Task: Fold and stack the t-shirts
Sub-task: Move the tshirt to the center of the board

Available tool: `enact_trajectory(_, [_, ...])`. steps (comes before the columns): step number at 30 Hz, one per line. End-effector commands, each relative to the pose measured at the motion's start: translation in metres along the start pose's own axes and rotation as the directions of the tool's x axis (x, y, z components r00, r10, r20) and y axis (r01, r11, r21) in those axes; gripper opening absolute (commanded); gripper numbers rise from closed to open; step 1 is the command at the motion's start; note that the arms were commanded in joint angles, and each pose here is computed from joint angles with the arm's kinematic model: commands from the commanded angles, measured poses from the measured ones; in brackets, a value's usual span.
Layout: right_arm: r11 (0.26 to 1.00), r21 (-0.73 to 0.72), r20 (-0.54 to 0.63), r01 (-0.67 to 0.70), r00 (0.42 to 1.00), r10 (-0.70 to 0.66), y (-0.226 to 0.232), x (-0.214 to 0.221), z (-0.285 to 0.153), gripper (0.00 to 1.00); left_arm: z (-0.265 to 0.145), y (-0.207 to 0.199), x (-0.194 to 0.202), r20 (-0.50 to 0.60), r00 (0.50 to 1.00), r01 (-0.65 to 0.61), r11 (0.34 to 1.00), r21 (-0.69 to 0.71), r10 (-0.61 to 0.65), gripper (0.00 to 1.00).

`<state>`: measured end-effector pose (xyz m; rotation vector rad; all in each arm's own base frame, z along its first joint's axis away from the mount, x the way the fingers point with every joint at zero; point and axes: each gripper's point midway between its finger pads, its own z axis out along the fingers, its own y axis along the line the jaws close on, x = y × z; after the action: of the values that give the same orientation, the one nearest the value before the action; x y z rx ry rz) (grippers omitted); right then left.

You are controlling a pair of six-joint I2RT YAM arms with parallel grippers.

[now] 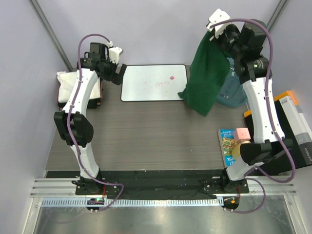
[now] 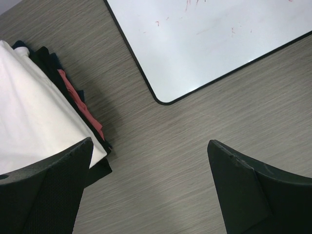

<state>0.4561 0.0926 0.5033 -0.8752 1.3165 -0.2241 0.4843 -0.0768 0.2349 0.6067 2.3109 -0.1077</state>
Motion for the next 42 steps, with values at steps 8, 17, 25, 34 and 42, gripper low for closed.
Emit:
enact_trajectory(8, [0.988, 0.063, 0.215, 0.141, 0.965, -0.151, 0.004, -0.087, 0.051, 0.01, 0.006, 0.008, 0.008, 0.03, 1.0, 0.013, 0.997, -0.07, -0.011, 1.0])
enact_trajectory(17, [0.95, 0.267, 0.402, 0.163, 0.877, -0.264, -0.007, -0.191, 0.041, 0.01, 0.003, 0.011, 0.014, 0.034, 0.999, 0.009, 0.994, -0.105, -0.006, 1.0])
enact_trajectory(25, [0.881, 0.466, 0.421, 0.084, 0.854, -0.304, -0.053, -0.218, 0.005, 0.01, 0.01, 0.016, 0.012, 0.051, 0.998, 0.044, 0.991, -0.129, -0.038, 1.0])
enact_trajectory(34, [0.981, -0.137, -0.188, 0.138, 0.969, -0.162, 0.114, 0.113, 0.03, 0.02, 0.021, 0.017, 0.016, 0.02, 0.999, 0.03, 0.992, -0.121, -0.028, 1.0])
enact_trajectory(42, [0.89, -0.445, -0.438, 0.099, 0.843, -0.312, 0.229, 0.251, -0.028, 1.0, 0.033, -0.004, 0.042, -0.066, 0.998, -0.012, 1.0, 0.004, 0.013, 1.0])
